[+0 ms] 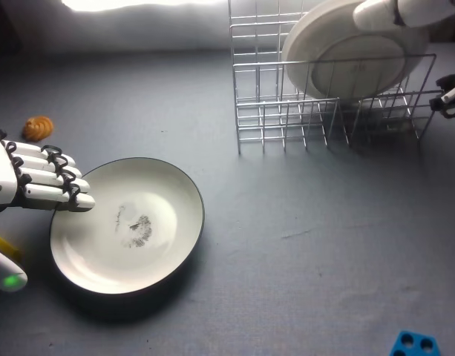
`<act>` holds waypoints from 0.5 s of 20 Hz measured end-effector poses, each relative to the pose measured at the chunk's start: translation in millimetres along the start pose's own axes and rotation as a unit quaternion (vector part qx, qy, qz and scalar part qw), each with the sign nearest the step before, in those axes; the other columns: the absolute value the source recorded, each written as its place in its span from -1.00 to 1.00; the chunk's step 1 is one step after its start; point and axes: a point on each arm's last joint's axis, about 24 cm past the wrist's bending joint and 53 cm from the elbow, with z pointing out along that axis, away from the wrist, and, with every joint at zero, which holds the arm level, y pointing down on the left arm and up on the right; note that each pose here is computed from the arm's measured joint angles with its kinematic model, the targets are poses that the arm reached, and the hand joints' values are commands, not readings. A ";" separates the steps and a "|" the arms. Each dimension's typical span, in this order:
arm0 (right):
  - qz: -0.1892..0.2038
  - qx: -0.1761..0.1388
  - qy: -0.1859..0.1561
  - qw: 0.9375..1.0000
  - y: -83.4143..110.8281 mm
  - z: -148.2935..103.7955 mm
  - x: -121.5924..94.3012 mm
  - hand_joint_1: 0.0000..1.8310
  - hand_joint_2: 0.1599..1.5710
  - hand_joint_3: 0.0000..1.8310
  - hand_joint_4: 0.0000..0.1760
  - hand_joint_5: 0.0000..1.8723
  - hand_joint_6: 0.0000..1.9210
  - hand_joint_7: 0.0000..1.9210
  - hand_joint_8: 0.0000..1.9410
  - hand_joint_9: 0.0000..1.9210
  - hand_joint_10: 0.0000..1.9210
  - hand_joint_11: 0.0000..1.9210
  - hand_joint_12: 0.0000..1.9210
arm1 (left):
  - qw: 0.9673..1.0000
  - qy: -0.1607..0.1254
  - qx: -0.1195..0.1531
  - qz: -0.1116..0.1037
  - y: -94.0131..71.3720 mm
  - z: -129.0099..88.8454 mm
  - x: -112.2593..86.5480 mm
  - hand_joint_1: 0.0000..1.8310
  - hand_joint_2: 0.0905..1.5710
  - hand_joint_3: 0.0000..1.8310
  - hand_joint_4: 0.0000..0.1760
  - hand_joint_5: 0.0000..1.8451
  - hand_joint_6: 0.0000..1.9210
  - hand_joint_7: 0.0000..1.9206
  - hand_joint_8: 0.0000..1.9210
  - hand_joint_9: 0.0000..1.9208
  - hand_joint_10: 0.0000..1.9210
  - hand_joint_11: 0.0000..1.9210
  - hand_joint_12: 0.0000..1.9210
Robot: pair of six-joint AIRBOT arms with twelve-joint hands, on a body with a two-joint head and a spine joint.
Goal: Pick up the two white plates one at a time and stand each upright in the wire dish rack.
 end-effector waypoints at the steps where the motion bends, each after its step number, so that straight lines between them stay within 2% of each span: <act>1: -0.001 -0.001 0.000 1.000 0.4 -0.1 -0.6 0.54 0.31 -1.00 -1.00 0.03 0.02 0.10 -0.20 0.07 0.05 -0.17 0.27 | 1.000 0.000 0.000 0.000 0.0 0.0 -0.1 -1.00 0.35 -1.00 -1.00 -1.00 -1.00 -1.00 -1.00 -1.00 -1.00 -1.00 -1.00; 2: -0.001 -0.001 0.000 1.000 0.5 0.0 -0.2 0.52 0.28 -1.00 -1.00 0.07 -0.03 0.15 -0.27 0.09 0.02 -0.10 0.11 | 1.000 0.000 -0.001 0.000 0.6 -0.2 -0.2 -1.00 0.34 -1.00 -1.00 -1.00 -1.00 -1.00 -1.00 -1.00 -1.00 -1.00 -1.00; 3: -0.001 -0.001 0.000 1.000 0.6 0.0 -0.4 0.61 0.29 -1.00 -1.00 0.08 -0.09 0.15 -0.26 0.08 -0.08 -0.17 0.49 | 1.000 -0.001 0.000 -0.001 0.4 -0.2 -0.3 -1.00 0.33 -1.00 -1.00 -1.00 -1.00 -1.00 -1.00 -1.00 -1.00 -1.00 -1.00; 4: -0.001 -0.001 0.000 1.000 0.7 -0.1 -0.6 0.63 0.28 -1.00 -1.00 0.10 -0.13 0.18 -0.31 0.11 -0.14 -0.18 0.56 | 1.000 0.000 0.000 0.000 0.5 -0.2 -0.3 -1.00 0.34 -1.00 -1.00 -1.00 -1.00 -1.00 -1.00 -1.00 -1.00 -1.00 -1.00; 6: -0.002 -0.002 0.000 1.000 0.9 0.0 -0.3 0.64 0.27 -1.00 -1.00 0.11 -0.14 0.18 -0.32 0.15 -0.20 -0.19 0.55 | 1.000 -0.001 0.000 -0.001 0.4 -0.2 -0.3 -1.00 0.35 -1.00 -1.00 -1.00 -1.00 -1.00 -1.00 -1.00 -1.00 -1.00 -1.00; 7: -0.002 -0.003 0.000 1.000 1.4 0.0 -0.1 0.55 0.26 -1.00 -1.00 0.11 -0.11 0.19 -0.28 0.11 -0.07 -0.15 0.19 | 1.000 0.000 -0.001 -0.001 0.7 -0.2 0.2 -1.00 0.35 -1.00 -1.00 -1.00 -1.00 -1.00 -1.00 -1.00 -1.00 -1.00 -1.00; 8: -0.002 -0.003 0.000 1.000 1.6 0.0 -0.1 0.55 0.26 -1.00 -1.00 0.11 -0.11 0.19 -0.28 0.11 -0.07 -0.15 0.19 | 1.000 0.000 -0.001 0.000 0.8 -0.2 0.4 -1.00 0.35 -1.00 -1.00 -1.00 -1.00 -1.00 -1.00 -1.00 -1.00 -1.00 -1.00; 9: -0.004 -0.004 0.000 1.000 1.9 -0.1 -0.3 0.36 0.38 -1.00 -1.00 -0.06 0.16 0.04 0.01 -0.07 -0.28 -0.28 0.11 | 1.000 0.000 -0.001 0.000 0.8 -0.2 0.4 -1.00 0.34 -1.00 -1.00 -1.00 -1.00 -1.00 -1.00 -1.00 -1.00 -1.00 -1.00; 10: -0.005 -0.004 0.001 1.000 1.9 0.0 0.0 0.36 0.38 -1.00 -1.00 -0.06 0.16 0.04 0.01 -0.07 -0.28 -0.28 0.11 | 1.000 0.000 -0.001 0.000 0.7 -0.2 0.4 -1.00 0.34 -1.00 -1.00 -1.00 -1.00 -1.00 -1.00 -1.00 -1.00 -1.00 -1.00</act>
